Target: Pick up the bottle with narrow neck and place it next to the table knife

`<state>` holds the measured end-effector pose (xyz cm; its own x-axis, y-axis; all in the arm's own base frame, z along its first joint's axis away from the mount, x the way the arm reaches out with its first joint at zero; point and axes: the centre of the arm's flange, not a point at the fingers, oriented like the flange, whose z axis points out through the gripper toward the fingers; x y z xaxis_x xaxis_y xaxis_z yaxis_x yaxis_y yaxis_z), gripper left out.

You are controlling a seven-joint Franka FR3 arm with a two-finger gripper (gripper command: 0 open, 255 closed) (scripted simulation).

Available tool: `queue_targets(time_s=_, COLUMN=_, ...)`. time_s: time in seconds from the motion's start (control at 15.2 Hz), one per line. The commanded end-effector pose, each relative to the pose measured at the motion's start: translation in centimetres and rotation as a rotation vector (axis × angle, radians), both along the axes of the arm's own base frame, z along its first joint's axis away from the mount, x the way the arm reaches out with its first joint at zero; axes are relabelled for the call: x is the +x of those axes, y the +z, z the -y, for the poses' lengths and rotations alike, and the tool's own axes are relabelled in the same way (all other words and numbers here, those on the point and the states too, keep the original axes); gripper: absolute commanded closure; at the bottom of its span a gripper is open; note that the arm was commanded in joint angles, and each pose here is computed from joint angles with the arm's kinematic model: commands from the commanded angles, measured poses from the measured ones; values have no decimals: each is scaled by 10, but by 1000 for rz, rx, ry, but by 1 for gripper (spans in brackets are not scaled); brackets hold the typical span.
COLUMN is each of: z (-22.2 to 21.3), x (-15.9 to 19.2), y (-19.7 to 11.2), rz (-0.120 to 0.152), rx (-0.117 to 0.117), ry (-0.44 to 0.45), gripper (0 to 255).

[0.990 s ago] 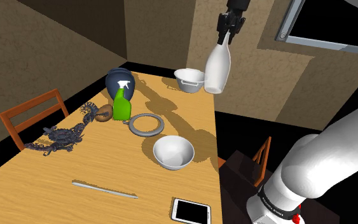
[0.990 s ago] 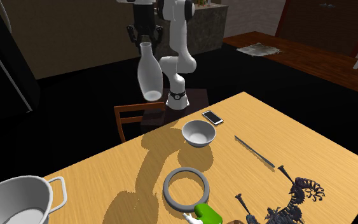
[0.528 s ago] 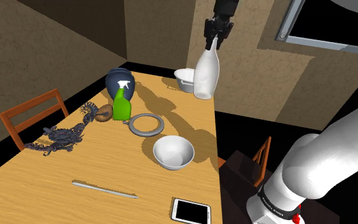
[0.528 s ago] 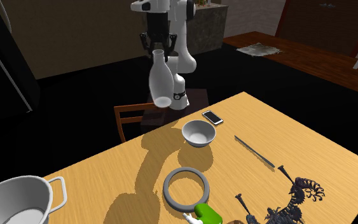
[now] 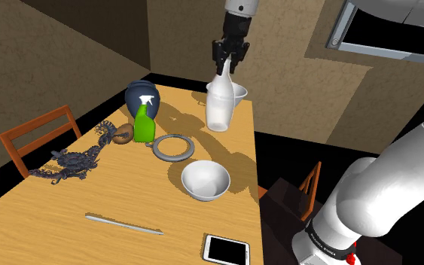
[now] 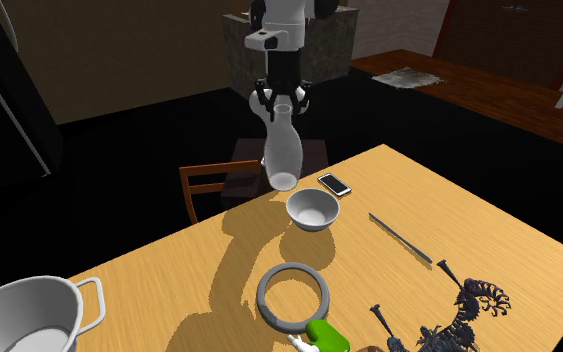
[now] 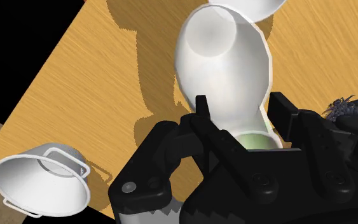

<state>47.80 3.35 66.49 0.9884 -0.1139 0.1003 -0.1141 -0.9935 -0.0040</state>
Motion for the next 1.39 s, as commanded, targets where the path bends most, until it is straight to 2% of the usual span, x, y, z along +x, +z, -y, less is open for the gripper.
queue_targets(time_s=0.0, z=-24, x=11, y=-13, rz=2, rx=1, ry=-1, gripper=255)
queue_targets(time_s=1.32, z=-236, x=101, y=-142, rz=2, rx=1, ry=-1, gripper=255)
